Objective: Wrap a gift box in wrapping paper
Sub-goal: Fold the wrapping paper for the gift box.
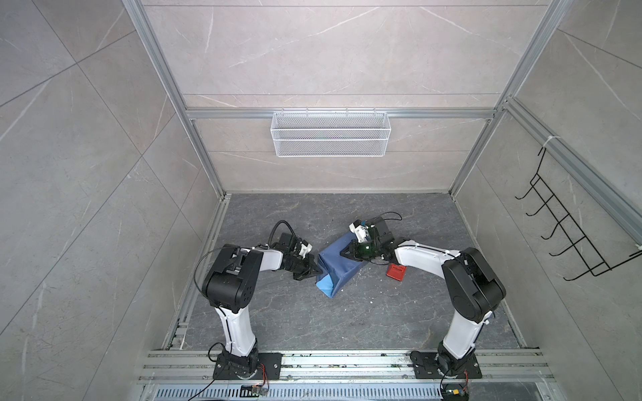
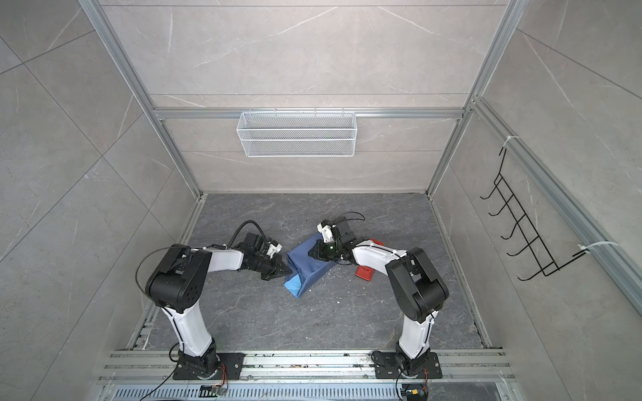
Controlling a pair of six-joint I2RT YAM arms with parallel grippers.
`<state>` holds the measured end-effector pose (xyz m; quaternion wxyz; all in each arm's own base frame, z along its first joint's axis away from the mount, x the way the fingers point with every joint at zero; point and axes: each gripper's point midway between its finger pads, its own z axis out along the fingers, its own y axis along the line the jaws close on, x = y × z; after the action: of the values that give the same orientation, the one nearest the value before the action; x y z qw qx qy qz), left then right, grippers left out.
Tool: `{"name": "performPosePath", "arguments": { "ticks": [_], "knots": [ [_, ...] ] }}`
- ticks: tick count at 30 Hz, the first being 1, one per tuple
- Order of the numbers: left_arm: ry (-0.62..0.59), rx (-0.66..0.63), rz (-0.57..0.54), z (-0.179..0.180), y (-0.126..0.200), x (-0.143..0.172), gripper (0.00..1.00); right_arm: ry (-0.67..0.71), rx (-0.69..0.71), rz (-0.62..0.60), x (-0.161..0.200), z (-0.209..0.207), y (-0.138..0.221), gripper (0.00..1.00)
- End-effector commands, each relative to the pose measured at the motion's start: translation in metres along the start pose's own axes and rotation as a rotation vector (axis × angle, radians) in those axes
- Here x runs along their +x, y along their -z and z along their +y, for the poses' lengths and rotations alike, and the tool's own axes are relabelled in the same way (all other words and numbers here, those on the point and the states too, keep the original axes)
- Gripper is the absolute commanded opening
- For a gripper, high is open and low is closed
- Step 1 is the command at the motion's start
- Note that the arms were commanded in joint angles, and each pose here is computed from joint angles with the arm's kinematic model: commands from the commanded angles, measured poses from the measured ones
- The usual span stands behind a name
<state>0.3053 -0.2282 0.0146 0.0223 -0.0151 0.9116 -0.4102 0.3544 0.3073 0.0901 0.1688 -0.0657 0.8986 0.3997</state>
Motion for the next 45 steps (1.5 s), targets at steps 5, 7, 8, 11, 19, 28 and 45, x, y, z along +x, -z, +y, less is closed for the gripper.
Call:
{"name": "performPosePath", "arguments": {
  "ticks": [5, 7, 8, 11, 19, 28, 45],
  "knots": [
    [0.183, -0.239, 0.103, 0.079, 0.01, 0.05, 0.0, -0.057, 0.112, 0.144, 0.045, -0.025, -0.001, 0.09],
    [0.17, -0.229, 0.096, 0.075, 0.014, 0.052, 0.0, -0.057, 0.105, 0.14, 0.044, -0.023, 0.0, 0.09],
    [0.165, -0.225, 0.1, 0.073, 0.015, 0.053, 0.0, -0.051, 0.107, 0.143, 0.044, -0.023, 0.001, 0.09],
    [0.187, -0.259, 0.11, 0.078, 0.019, 0.06, 0.0, -0.042, 0.129, 0.15, 0.044, -0.026, 0.001, 0.09],
    [0.135, -0.247, 0.142, 0.066, 0.02, 0.063, 0.0, -0.038, 0.125, 0.153, 0.039, -0.023, -0.002, 0.09],
    [0.063, -0.029, 0.024, 0.001, 0.043, 0.007, 0.0, -0.048, 0.111, 0.158, 0.04, -0.022, -0.005, 0.09],
    [0.149, -0.043, 0.193, 0.021, 0.003, 0.017, 0.0, -0.054, 0.09, 0.168, 0.04, -0.019, -0.009, 0.09]
  ]
}}
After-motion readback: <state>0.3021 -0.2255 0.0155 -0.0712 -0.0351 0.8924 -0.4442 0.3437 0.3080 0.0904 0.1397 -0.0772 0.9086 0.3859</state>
